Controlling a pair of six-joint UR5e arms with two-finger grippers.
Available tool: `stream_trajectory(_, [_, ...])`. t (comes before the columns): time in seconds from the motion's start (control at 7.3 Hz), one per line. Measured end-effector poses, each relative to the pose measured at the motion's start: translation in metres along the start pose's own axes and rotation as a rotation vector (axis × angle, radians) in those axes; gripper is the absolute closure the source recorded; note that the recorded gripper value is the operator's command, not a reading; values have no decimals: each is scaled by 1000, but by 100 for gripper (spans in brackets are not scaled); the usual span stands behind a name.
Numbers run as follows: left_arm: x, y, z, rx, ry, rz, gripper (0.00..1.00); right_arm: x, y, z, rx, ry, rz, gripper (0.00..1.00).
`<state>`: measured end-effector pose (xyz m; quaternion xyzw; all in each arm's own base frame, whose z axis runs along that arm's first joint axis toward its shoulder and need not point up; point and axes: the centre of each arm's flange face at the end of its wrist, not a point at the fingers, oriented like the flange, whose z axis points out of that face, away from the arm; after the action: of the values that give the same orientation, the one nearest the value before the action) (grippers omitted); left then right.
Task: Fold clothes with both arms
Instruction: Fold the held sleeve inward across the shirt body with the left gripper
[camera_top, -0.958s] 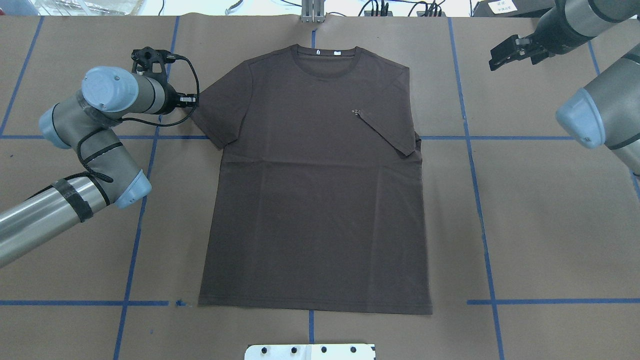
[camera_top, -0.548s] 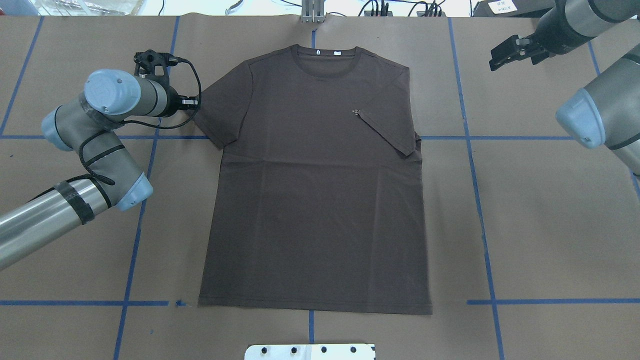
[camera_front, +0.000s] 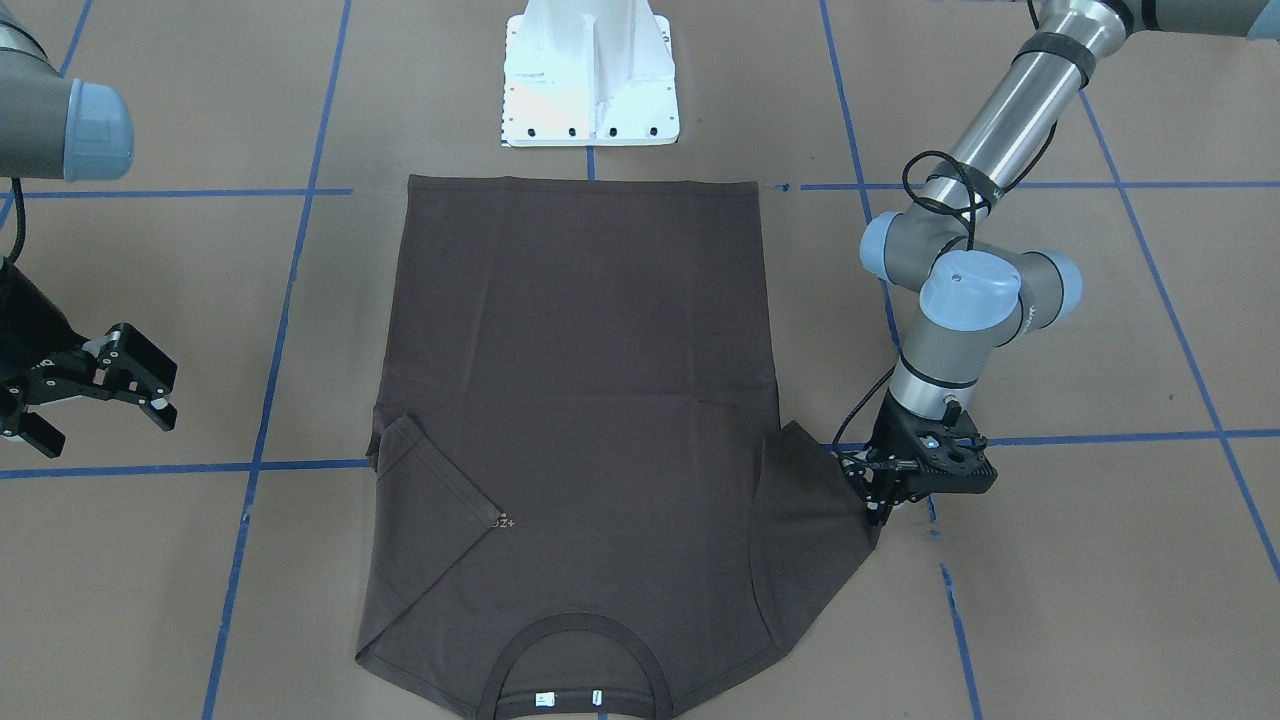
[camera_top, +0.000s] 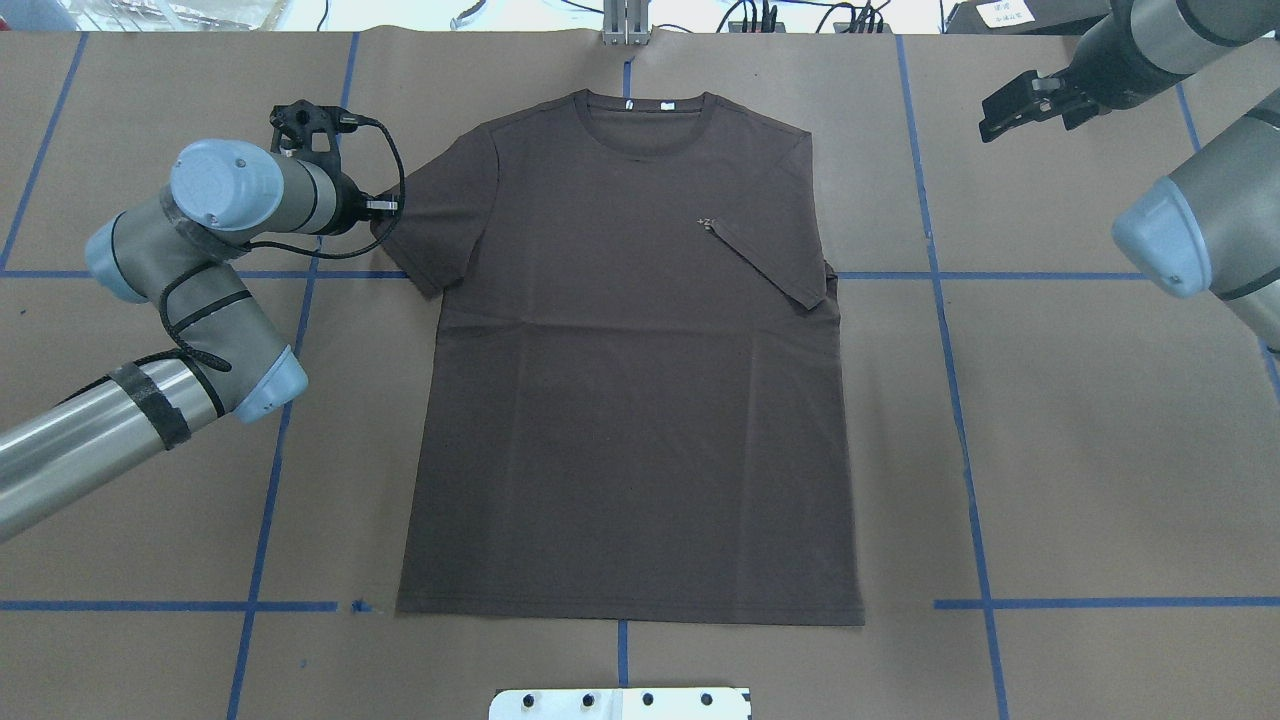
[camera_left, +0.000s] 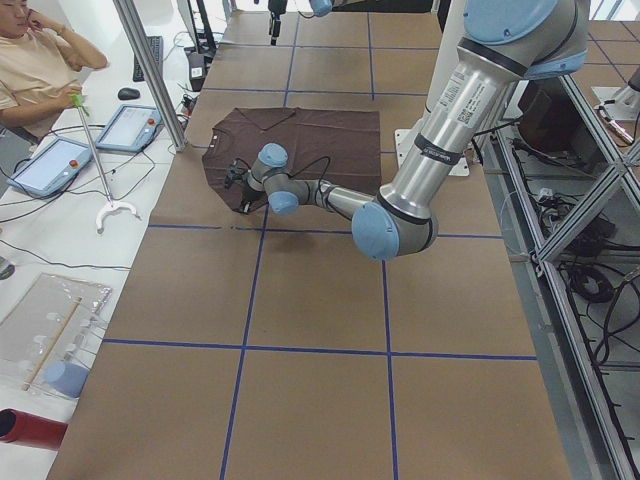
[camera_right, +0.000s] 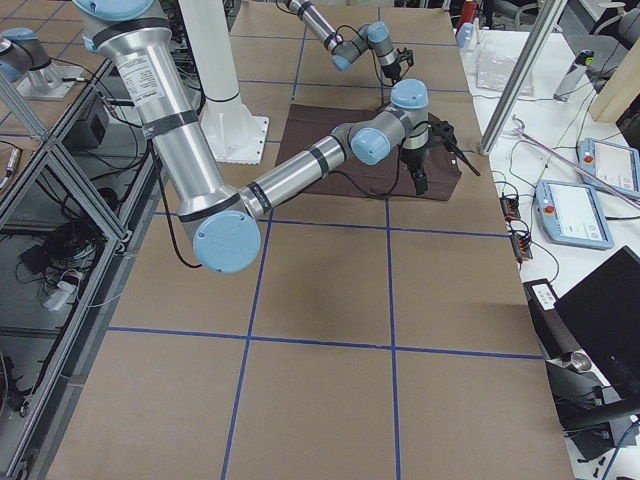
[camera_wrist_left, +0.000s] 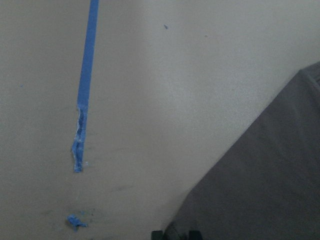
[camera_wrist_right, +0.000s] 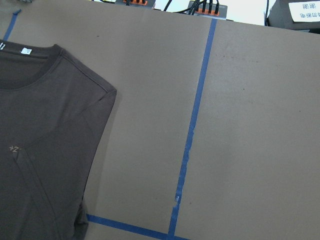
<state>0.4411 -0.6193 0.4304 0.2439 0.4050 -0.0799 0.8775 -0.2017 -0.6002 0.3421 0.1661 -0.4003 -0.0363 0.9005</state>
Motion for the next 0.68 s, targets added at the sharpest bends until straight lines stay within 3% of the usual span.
stream_trajectory(0.41, [41,-20,-17,9,31,-47,100,0,0,0,0,0,1,0])
stream_trajectory(0.68, [109,-40,-35,-26,4,-142,100,0,-1,0,0,0,3,0])
